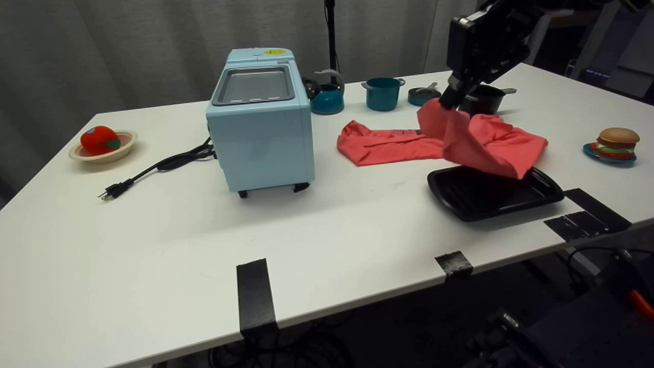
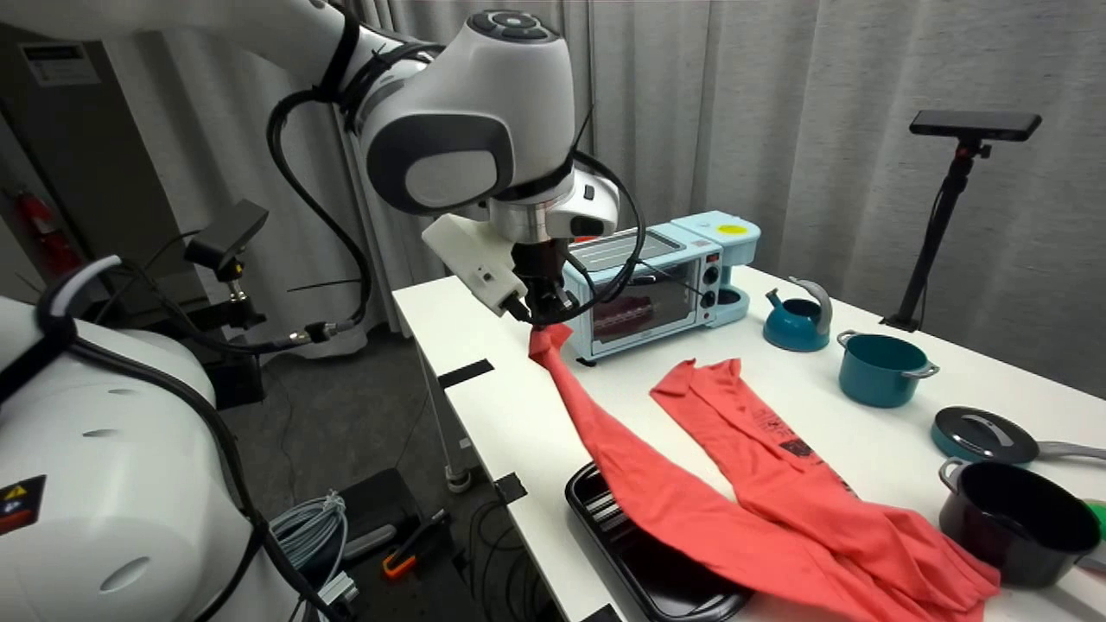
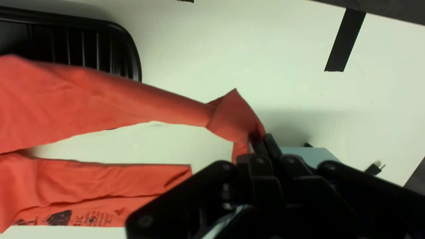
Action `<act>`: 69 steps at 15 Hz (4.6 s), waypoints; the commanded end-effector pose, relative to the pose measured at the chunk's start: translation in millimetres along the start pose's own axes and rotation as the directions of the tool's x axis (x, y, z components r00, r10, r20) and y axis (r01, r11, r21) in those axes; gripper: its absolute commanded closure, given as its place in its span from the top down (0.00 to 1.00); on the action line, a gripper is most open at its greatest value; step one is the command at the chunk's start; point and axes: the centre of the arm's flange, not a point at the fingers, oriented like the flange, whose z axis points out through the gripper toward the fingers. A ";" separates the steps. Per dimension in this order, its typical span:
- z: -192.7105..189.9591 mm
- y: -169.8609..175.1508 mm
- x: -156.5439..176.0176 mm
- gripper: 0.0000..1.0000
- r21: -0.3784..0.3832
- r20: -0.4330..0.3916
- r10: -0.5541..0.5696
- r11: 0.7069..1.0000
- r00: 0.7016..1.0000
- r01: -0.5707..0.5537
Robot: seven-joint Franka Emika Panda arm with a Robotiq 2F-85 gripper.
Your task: Unfold the orange cloth
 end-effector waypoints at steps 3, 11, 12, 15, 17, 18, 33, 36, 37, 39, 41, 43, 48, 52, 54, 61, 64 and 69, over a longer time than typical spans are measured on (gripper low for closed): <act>35.8 -21.8 -13.0 0.01 -0.019 0.060 -0.047 0.999 0.997 0.048; 43.2 -19.2 -5.8 0.58 -0.023 0.064 -0.033 0.999 0.997 0.035; 40.1 -17.0 -2.9 0.67 -0.022 0.052 -0.027 0.999 0.998 0.029; 31.3 -4.7 9.6 0.89 -0.019 0.012 -0.001 1.000 1.000 0.001; 21.3 11.4 24.3 1.00 -0.016 -0.033 0.021 1.000 0.999 -0.022; 17.2 19.7 32.5 1.00 -0.014 -0.052 0.036 0.999 0.998 -0.036; 62.9 127.0 173.9 1.00 -0.049 -0.175 0.236 0.968 0.956 -0.248; 98.7 130.4 198.2 1.00 -0.071 -0.146 0.231 0.968 0.962 -0.243; 111.8 130.9 205.5 1.00 -0.073 -0.131 0.229 0.968 0.964 -0.240; 138.4 130.9 217.2 1.00 -0.076 -0.098 0.227 0.969 0.969 -0.234; 164.5 130.3 225.6 1.00 -0.075 -0.066 0.229 0.969 0.971 -0.234; 185.1 130.8 237.6 1.00 -0.077 -0.045 0.224 0.971 0.974 -0.227; 228.4 112.9 251.4 1.00 -0.081 -0.010 0.172 0.982 0.985 -0.172; 258.1 94.3 242.4 1.00 -0.066 0.037 0.129 0.990 0.991 -0.126; 268.3 88.4 238.2 1.00 -0.058 0.055 0.114 0.992 0.992 -0.111; 276.2 84.4 237.1 0.60 -0.058 0.079 0.091 0.995 0.993 -0.087; 276.4 85.7 239.3 0.35 -0.068 0.077 0.078 0.995 0.994 -0.073; 272.4 84.8 240.5 0.01 -0.079 0.056 0.059 0.995 0.997 -0.054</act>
